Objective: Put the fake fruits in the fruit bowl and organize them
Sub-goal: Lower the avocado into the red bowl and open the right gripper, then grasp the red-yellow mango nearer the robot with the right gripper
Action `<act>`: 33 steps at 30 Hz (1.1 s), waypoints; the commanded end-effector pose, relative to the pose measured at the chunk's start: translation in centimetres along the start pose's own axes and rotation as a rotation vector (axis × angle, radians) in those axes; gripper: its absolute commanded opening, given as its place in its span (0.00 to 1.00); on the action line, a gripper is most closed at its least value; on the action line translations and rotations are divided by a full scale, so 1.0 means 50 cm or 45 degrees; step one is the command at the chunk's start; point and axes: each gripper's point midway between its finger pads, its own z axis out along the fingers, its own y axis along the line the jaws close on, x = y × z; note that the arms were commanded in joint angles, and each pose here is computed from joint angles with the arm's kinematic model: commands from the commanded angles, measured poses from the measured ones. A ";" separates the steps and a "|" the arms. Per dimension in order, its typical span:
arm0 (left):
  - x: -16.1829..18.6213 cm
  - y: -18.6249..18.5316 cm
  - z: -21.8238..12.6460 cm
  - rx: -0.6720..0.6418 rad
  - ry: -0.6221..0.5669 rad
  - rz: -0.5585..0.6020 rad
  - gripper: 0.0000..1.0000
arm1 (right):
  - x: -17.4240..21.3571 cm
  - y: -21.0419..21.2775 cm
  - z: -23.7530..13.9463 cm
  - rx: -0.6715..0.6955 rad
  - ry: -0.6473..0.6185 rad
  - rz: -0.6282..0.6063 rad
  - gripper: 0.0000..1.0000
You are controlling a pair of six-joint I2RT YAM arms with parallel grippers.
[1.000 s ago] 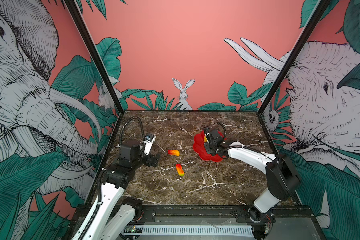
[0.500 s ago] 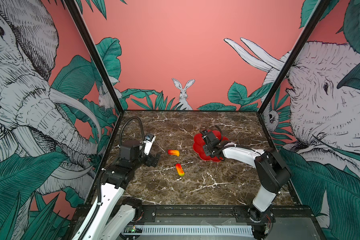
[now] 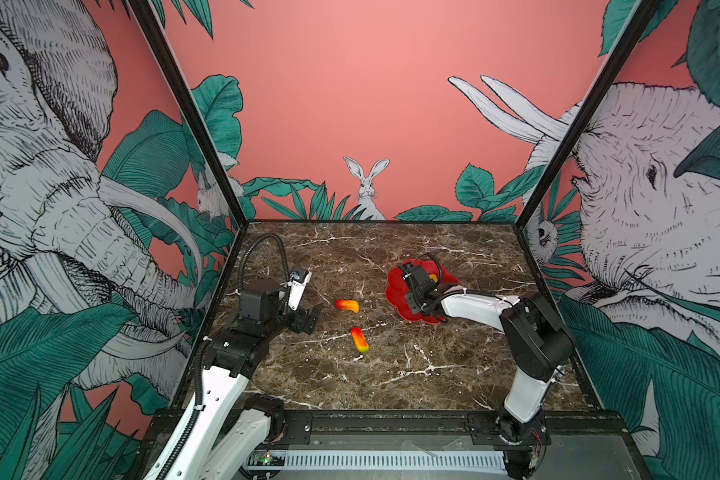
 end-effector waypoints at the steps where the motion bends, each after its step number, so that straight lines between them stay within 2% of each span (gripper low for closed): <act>1: 0.013 -0.001 0.004 0.007 0.025 0.007 1.00 | 0.003 -0.009 0.007 0.034 -0.007 -0.012 0.55; 6: 0.014 -0.002 0.005 0.013 0.029 0.005 1.00 | 0.002 -0.006 0.002 0.018 -0.010 -0.009 0.64; 12: 0.014 -0.003 0.006 0.016 0.030 0.006 1.00 | -0.008 -0.012 -0.022 0.002 -0.034 0.009 0.67; 19: 0.015 -0.004 0.004 0.016 0.028 0.006 1.00 | -0.042 -0.018 -0.091 -0.079 -0.074 0.015 0.69; 21: 0.014 -0.002 0.003 0.010 0.024 0.006 1.00 | -0.050 -0.011 -0.111 -0.131 -0.076 0.014 0.72; 23: 0.013 -0.001 0.001 0.005 0.020 0.006 1.00 | -0.056 -0.001 -0.135 -0.188 -0.081 0.015 0.80; 27: 0.014 -0.001 0.000 0.004 0.021 0.007 1.00 | -0.074 0.038 -0.189 -0.336 -0.111 -0.023 0.99; 33: 0.014 -0.001 0.000 0.003 0.023 0.007 1.00 | -0.094 0.210 -0.255 -0.579 -0.134 -0.172 0.99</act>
